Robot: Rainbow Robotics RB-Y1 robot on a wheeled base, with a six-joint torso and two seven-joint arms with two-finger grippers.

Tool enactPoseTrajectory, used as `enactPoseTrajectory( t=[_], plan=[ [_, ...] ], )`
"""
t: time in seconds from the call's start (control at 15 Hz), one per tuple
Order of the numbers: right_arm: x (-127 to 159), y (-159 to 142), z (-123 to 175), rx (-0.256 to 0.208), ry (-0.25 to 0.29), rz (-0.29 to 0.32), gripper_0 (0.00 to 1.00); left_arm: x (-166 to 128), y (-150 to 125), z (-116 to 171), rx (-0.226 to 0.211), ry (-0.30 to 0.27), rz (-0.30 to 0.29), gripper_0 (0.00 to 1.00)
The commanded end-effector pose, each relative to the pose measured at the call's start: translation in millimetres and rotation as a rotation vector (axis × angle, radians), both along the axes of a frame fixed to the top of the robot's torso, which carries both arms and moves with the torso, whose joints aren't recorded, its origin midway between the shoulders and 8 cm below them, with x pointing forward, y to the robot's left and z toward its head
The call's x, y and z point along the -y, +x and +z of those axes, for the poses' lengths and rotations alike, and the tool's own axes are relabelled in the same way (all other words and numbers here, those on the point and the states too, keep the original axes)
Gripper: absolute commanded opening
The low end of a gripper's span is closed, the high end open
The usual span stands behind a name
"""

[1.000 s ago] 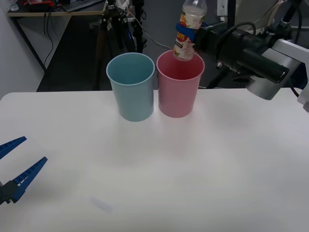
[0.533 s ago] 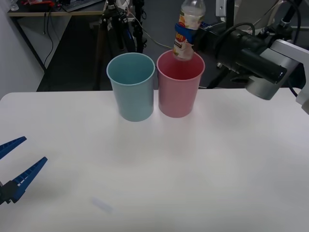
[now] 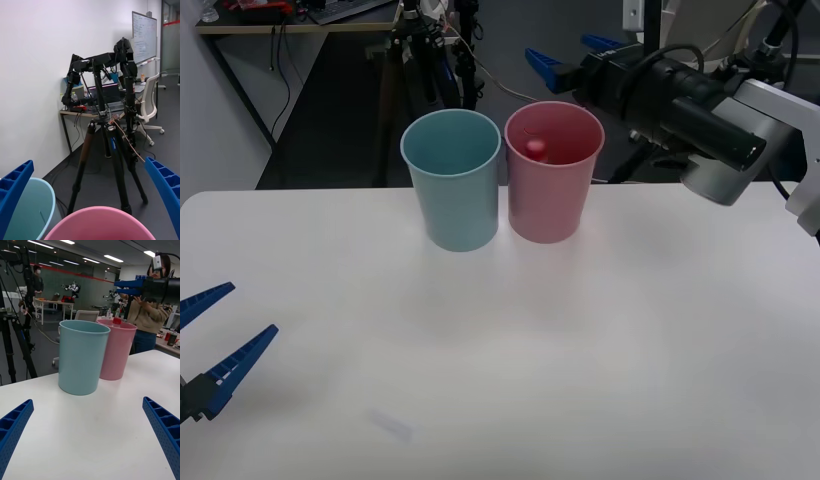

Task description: Grasp the object on the table and drop it into the matching bin: aluminum can to the light blue bin, PET bottle to the pink bin.

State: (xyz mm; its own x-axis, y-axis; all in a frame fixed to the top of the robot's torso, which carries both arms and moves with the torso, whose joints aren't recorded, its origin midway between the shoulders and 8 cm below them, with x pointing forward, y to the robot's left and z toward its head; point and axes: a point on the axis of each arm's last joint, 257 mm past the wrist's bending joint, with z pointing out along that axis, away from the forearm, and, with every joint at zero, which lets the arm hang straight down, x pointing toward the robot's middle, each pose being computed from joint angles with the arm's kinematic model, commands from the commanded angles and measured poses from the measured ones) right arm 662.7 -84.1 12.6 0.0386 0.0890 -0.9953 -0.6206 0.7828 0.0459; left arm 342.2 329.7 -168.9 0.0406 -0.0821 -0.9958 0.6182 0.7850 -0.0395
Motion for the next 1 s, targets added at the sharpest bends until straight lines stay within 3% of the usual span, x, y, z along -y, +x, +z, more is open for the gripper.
enactPoseTrajectory(
  t=[0.07,0.53,1.0],
  plan=[
    [0.2,-0.1,-0.7,0.002,-0.004,-0.001,1.00,0.0,0.0,0.0,0.000,0.000,0.000,1.00],
    [20.5,-19.3,9.6,0.028,-0.002,0.000,1.00,0.0,0.0,0.0,0.000,0.000,0.000,1.00],
    [60.4,-91.2,19.5,0.065,-0.001,0.011,1.00,0.0,0.0,0.0,0.000,0.000,0.000,1.00]
  ],
)
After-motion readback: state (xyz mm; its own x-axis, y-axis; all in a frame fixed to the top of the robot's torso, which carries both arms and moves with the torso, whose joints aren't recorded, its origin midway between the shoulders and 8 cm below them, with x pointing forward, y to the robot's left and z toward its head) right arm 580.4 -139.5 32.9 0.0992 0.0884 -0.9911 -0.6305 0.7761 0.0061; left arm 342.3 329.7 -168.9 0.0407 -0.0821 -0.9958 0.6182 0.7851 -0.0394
